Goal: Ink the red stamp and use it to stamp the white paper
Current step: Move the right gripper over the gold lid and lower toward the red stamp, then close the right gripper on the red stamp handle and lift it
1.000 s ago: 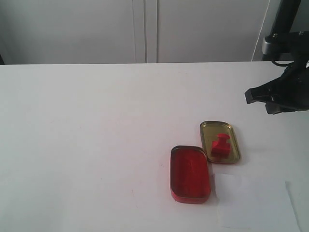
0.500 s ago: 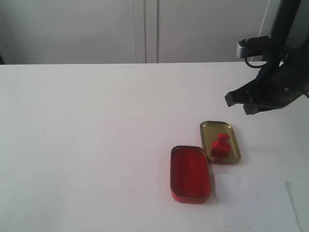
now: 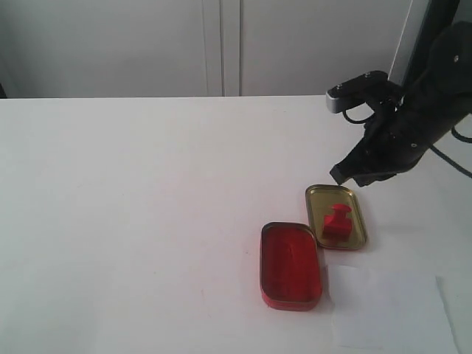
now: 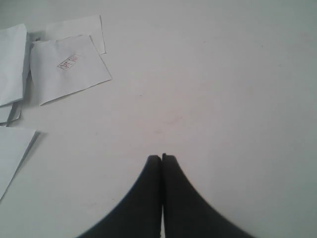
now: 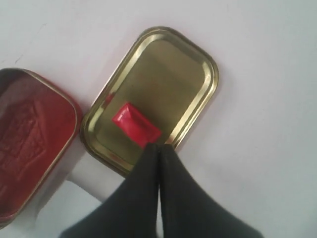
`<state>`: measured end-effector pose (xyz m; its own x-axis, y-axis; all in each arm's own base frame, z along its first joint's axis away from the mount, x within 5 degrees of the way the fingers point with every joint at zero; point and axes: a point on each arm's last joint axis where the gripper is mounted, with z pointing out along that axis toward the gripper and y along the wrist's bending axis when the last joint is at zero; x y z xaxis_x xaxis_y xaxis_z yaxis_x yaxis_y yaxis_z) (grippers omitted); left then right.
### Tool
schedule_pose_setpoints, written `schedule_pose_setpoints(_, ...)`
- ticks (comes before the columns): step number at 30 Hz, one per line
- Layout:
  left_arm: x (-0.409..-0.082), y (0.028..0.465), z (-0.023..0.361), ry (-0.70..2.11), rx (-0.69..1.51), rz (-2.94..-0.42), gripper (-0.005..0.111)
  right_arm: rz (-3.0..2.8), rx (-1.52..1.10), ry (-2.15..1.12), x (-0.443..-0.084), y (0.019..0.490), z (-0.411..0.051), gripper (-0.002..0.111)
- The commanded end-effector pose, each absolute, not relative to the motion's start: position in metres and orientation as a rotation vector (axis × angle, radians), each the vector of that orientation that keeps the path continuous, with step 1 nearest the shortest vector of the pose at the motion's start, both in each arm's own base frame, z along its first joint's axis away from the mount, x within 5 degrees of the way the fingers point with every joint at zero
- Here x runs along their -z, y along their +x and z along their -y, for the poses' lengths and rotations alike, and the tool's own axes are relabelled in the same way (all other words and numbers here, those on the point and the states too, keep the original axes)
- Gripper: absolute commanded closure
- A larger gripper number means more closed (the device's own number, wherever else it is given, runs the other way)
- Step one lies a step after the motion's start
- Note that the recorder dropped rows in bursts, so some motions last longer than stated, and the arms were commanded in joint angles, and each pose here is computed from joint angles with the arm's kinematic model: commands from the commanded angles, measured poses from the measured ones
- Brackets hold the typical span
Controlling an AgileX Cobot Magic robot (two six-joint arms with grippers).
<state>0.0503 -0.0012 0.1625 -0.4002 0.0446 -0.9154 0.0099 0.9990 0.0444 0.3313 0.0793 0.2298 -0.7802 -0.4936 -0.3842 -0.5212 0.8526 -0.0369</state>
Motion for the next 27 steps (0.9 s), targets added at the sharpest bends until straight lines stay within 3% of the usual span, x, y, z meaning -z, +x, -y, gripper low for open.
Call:
schedule_pose_setpoints(1,-0.163,0.050,0.002,0.030,-0.026,-1.974,0.107,-2.648,-0.091,-0.922,-0.237,0.342,-0.082,0.108)
schedule_pose_setpoints(13,-0.163,0.050,0.002,0.030,-0.026,-1.974,0.107,-2.423,-0.035,-1.503,-0.234,0.343,-0.098,0.108)
schedule_pose_setpoints(21,-0.163,0.050,0.002,0.030,-0.026,-1.974,0.107,-2.267,-0.008,-1.771,-0.221,0.340,-0.101,0.080)
schedule_pose_setpoints(27,-0.163,0.050,0.002,0.030,-0.026,-1.974,0.107,-2.178,-0.007,-1.922,-0.209,0.343,-0.102,0.078)
